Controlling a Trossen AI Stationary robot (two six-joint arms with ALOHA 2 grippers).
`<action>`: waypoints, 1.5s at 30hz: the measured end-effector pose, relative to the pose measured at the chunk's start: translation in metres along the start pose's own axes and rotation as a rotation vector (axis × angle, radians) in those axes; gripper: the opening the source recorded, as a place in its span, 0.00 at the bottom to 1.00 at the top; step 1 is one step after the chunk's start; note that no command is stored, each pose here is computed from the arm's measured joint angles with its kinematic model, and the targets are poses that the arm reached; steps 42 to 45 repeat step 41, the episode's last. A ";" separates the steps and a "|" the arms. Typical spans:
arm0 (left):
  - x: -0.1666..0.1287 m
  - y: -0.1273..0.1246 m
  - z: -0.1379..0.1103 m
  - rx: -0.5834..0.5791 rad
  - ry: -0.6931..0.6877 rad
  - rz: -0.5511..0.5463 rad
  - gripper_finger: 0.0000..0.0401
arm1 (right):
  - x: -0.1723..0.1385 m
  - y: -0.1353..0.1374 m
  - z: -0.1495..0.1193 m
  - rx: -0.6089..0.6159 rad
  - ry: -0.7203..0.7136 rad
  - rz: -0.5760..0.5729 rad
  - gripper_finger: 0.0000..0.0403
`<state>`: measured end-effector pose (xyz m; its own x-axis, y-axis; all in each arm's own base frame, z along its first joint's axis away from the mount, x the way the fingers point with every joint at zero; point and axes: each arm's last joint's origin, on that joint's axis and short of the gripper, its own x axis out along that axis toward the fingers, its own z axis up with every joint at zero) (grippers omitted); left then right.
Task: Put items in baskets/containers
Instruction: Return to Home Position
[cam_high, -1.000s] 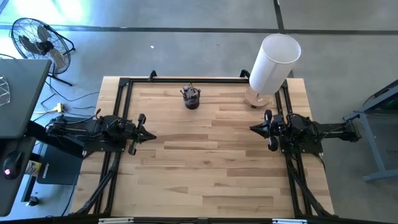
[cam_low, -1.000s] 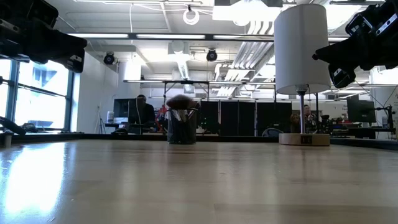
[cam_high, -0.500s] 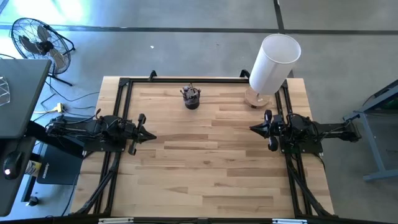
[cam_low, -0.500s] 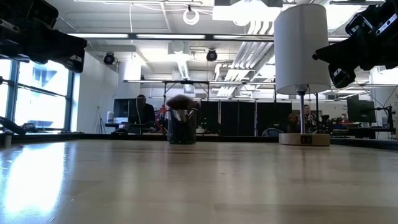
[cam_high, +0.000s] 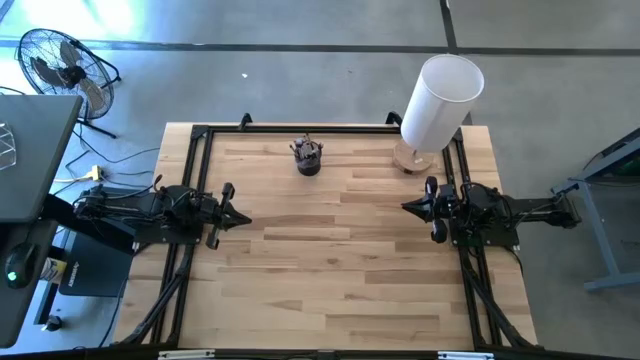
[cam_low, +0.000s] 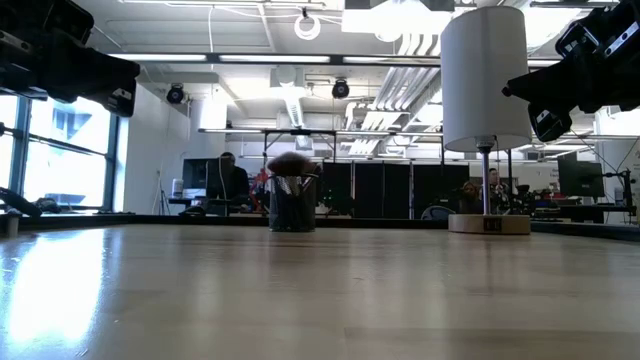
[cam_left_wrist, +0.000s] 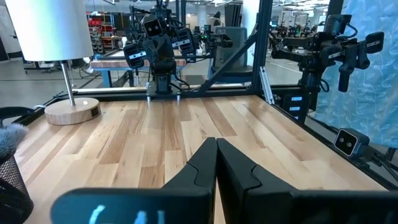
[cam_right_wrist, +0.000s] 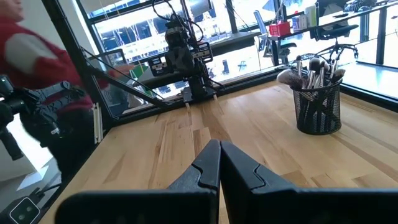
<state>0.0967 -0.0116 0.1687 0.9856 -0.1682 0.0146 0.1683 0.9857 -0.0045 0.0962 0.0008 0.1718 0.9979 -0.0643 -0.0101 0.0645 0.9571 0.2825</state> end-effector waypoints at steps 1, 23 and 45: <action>0.000 0.000 0.000 0.000 0.000 0.000 0.00 | 0.000 0.000 0.000 0.000 0.000 0.000 0.00; 0.000 0.000 0.000 0.000 0.000 0.000 0.00 | 0.000 0.000 0.000 0.000 0.000 0.000 0.00; 0.000 0.000 0.000 0.000 0.000 0.000 0.00 | 0.000 0.000 0.000 0.000 0.000 0.000 0.00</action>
